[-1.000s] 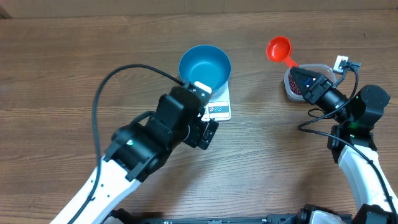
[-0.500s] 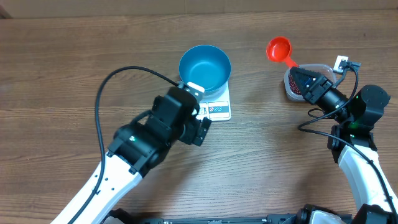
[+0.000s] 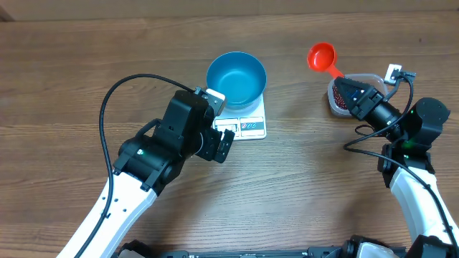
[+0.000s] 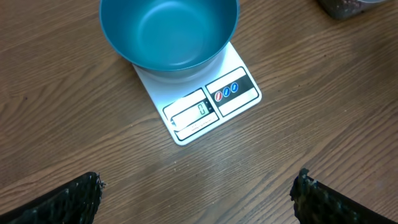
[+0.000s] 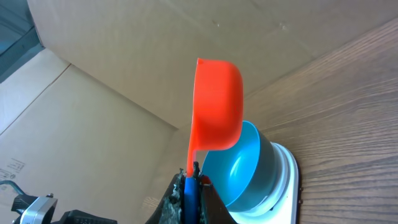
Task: Scoop item into bowl and weigh 150g on scale
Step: 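Lift the left gripper back from the scale, then move the right gripper with scoop over the red bean tub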
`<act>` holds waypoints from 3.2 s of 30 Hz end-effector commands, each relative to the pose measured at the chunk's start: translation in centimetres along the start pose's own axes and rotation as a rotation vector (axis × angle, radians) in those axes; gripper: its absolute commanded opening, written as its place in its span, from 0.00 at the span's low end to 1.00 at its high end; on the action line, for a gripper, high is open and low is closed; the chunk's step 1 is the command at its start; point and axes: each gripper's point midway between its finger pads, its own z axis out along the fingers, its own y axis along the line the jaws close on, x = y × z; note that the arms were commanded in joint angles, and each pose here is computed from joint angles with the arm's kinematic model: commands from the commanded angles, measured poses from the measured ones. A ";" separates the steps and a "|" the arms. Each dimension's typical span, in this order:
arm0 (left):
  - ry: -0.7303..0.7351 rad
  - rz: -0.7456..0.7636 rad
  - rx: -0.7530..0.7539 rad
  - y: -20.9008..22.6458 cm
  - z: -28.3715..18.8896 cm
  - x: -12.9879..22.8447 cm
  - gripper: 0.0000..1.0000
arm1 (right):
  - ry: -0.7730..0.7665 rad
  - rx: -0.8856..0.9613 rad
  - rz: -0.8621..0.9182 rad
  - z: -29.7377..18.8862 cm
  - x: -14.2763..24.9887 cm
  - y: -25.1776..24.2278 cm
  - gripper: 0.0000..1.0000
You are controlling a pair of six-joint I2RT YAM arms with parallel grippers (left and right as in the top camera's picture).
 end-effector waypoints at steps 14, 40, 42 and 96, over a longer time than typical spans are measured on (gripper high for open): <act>0.054 0.012 0.013 -0.1 1.5 1.0 1.00 | -0.013 -0.013 -0.033 -0.1 -0.8 0.7 0.04; 0.054 0.012 0.013 -0.1 1.5 1.0 0.99 | 0.207 -0.342 -0.217 -1.2 -0.7 9.8 0.04; 0.054 0.012 0.013 -0.1 1.5 1.0 1.00 | 0.210 -0.349 -0.209 -1.3 -1.3 10.6 0.04; 0.054 0.012 0.013 -0.1 1.5 1.0 1.00 | 0.363 0.932 -0.122 -4.9 -1.5 -11.1 0.04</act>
